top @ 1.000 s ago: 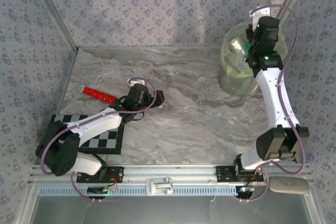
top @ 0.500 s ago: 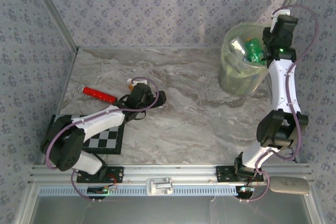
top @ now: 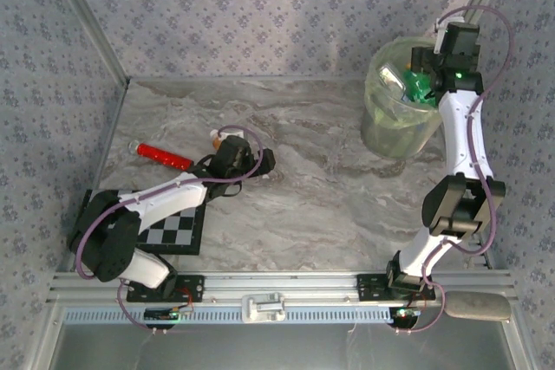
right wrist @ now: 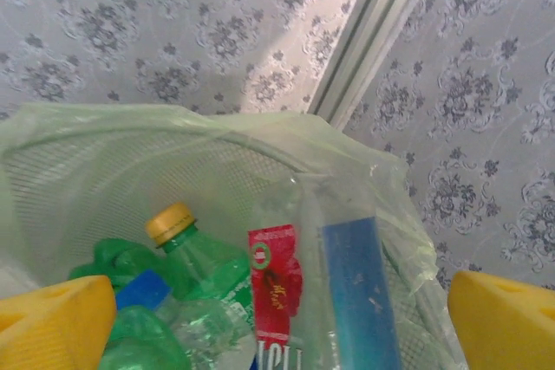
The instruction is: Put the plastic bottles in the bin
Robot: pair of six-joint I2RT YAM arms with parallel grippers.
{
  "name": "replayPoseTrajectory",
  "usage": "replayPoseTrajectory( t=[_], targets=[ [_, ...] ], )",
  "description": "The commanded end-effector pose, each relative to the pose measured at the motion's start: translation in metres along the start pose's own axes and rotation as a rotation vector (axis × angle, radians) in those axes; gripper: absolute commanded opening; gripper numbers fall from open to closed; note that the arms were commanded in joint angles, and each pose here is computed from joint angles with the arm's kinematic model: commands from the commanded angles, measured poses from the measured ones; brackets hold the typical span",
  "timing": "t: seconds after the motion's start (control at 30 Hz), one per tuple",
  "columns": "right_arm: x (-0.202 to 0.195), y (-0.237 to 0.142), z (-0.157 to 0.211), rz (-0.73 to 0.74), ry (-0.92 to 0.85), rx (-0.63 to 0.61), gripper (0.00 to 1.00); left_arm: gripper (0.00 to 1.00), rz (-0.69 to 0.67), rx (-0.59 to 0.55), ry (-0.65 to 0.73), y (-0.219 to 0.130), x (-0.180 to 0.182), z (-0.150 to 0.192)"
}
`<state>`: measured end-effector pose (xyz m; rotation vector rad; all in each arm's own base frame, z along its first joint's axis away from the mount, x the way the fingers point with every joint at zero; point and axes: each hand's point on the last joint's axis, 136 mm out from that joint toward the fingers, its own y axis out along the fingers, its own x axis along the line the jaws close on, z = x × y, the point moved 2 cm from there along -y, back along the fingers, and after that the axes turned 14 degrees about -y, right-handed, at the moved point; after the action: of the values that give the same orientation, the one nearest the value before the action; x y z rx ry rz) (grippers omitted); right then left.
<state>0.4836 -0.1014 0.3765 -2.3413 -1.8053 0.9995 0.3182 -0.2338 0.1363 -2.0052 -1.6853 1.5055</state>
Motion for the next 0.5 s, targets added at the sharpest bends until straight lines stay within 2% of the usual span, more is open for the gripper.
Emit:
replayPoseTrajectory(
  t=[0.0,0.1,0.2,0.33,0.47],
  targets=[
    [-0.017,-0.056,-0.043,0.047,0.037,-0.138,1.00,1.00,-0.039,-0.058,0.004,-0.007,0.000,-0.018],
    [-0.012,-0.090,-0.061,0.021,0.078,-0.236,1.00,1.00,-0.078,-0.096,-0.021,-0.012,0.010,-0.033],
    [0.001,-0.122,-0.068,-0.077,0.172,-0.334,1.00,1.00,-0.133,-0.143,-0.072,-0.016,0.026,-0.049],
    [0.030,-0.151,-0.062,-0.271,0.321,-0.460,1.00,1.00,-0.203,-0.200,-0.146,-0.022,0.047,-0.067],
    [0.066,-0.163,-0.043,-0.448,0.433,-0.487,1.00,1.00,-0.242,-0.232,-0.204,-0.022,0.061,-0.078]
  ],
)
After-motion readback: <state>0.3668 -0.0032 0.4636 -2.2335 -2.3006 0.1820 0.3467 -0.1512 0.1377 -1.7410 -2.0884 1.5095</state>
